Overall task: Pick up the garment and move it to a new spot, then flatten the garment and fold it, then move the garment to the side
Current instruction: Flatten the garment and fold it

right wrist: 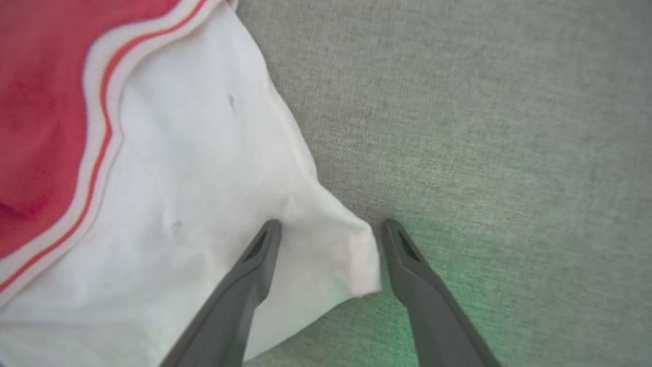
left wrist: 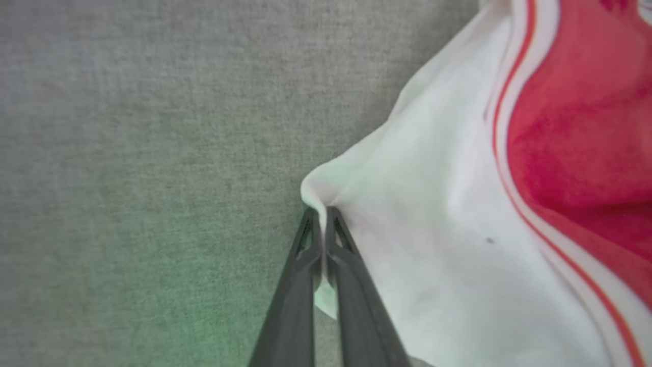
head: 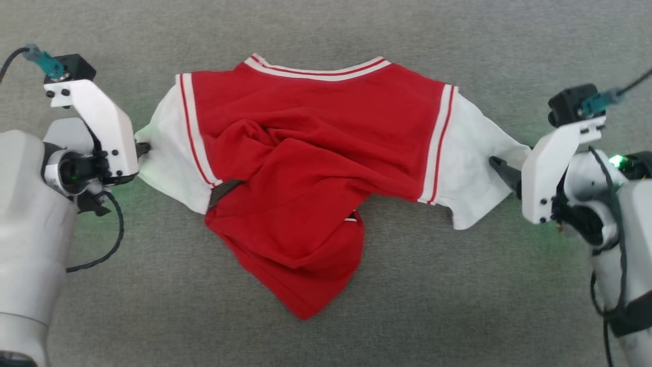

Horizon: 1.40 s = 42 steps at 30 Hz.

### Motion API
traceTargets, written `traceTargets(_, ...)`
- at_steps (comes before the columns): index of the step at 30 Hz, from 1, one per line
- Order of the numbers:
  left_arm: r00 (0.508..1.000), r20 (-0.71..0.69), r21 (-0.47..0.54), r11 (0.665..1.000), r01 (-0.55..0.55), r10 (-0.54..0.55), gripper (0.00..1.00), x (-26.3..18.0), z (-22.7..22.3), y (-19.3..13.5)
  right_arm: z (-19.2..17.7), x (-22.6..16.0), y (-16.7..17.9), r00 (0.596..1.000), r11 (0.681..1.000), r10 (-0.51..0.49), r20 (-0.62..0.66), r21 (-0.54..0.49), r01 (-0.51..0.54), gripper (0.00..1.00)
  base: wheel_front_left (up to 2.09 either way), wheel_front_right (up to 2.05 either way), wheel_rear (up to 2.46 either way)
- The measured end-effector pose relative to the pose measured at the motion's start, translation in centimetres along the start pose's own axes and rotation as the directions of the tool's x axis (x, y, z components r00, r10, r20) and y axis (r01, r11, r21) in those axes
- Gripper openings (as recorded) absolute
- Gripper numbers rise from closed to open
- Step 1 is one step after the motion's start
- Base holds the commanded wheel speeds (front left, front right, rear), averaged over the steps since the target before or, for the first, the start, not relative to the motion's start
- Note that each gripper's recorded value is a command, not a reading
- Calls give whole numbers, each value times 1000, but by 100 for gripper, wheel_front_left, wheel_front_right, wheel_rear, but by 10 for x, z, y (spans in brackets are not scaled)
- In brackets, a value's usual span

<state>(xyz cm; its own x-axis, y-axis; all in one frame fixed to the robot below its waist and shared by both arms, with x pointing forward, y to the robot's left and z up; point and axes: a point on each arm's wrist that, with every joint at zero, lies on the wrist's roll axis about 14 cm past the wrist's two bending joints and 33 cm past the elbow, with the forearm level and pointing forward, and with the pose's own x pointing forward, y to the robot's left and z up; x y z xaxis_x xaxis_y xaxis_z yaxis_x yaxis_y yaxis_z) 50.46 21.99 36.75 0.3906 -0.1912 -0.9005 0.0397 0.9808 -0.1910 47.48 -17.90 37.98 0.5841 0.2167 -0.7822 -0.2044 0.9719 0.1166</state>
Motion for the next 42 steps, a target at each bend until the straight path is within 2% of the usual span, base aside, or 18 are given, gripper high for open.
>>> traceTargets(3, 1000, 12, -6, 1000, 4, -4, 0, -1, -1, 1, -10, 7, 6, 992, 1000, 26, -122, -14, -28, 100, 0, 0, 0)
traceTargets(4, 1000, 14, -10, 1000, 4, -3, 0, -2, -2, 2, -11, 7, 7, 988, 999, 29, -153, -27, -33, 78, 0, 0, 0)
traceTargets(5, 1000, 17, -15, 1000, 4, -3, 0, -2, -3, 2, -13, 7, 9, 984, 999, 38, -176, -22, -42, 78, 0, 0, 0)
traceTargets(6, 1000, 21, -19, 1000, 4, -4, 0, -3, -4, 2, -15, 7, 9, 980, 999, 43, -193, -24, -48, 22, 0, 0, 0)
traceTargets(7, 1000, 24, -23, 1000, 6, -6, 0, -5, -4, 2, -15, 6, 9, 978, 998, 40, -202, -33, -47, 0, 0, 0, 0)
traceTargets(11, 998, 56, -32, 999, 10, -8, 0, -14, -4, 2, -11, 0, 13, 981, 998, 54, -186, -33, -61, 0, 0, 0, 0)
traceTargets(15, 993, 121, -25, 1000, 4, -1, 0, -32, 5, 3, 8, -15, 13, 993, 998, 53, -104, -38, -57, 0, 0, 0, 0)
traceTargets(19, 970, 243, 19, 1000, 1, -6, 0, -68, 36, -1, 53, -42, 12, 997, 997, 47, 58, -59, -44, 0, 0, 0, 0)
traceTargets(25, 904, 426, 100, 995, -16, -28, 0, -135, 81, -16, 112, -92, 18, 963, 995, 41, 267, -101, -14, 0, 0, 0, 0)
traceTargets(32, 791, 608, 164, 986, -38, -71, 0, -222, 120, -37, 172, -161, 33, 867, 988, 47, 497, -150, 32, 0, 0, 0, 0)
traceTargets(39, 634, 762, 221, 973, -60, -134, 0, -310, 146, -64, 221, -239, 48, 720, 976, 68, 690, -197, 97, 0, 0, 0, 0)
traceTargets(42, 588, 794, 241, 968, -70, -155, 0, -335, 149, -73, 233, -265, 54, 669, 972, 78, 740, -206, 115, 0, 0, 0, 0)
